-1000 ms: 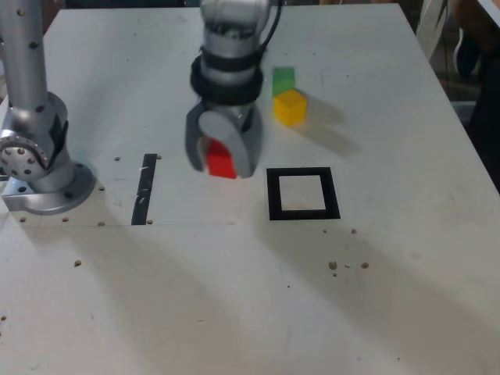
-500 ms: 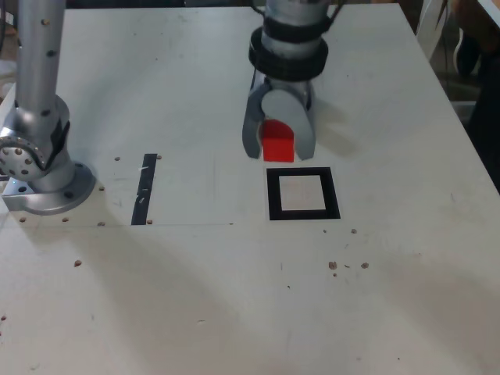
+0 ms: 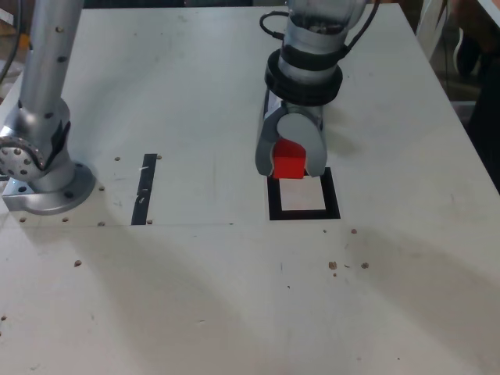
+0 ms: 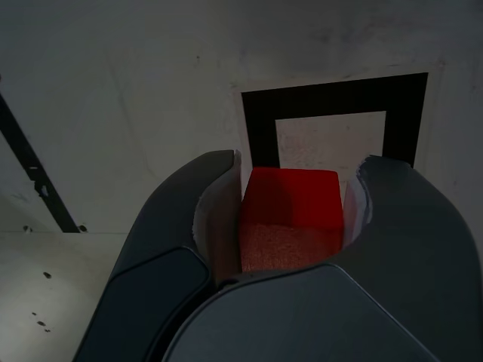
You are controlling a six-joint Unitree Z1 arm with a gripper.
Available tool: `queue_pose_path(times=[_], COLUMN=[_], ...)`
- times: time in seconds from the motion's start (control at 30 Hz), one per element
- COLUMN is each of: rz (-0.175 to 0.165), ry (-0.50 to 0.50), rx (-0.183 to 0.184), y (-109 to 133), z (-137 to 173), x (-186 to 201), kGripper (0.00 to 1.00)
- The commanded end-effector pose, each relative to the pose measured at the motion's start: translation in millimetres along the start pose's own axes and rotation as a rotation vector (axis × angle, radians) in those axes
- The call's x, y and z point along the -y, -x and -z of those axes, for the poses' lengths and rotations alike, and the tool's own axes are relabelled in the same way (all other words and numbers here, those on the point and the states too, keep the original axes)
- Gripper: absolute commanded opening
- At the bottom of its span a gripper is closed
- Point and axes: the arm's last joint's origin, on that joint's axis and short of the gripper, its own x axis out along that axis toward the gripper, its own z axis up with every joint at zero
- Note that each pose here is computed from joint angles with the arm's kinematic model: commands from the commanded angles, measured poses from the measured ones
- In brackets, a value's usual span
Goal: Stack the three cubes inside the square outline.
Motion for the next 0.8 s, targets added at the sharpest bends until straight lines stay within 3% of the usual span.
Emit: queue_pose_path(times=[0.0,0.6,0.77], rz=[-0.002,0.006,0.011], ry=[0.002,0.007,0.007], rx=[-0.005,-0.028,-0.026], y=[-6,-25,-28], z=[-6,-28,-29], x=[1,2,3], kGripper=[0.22,0.25,0.34])
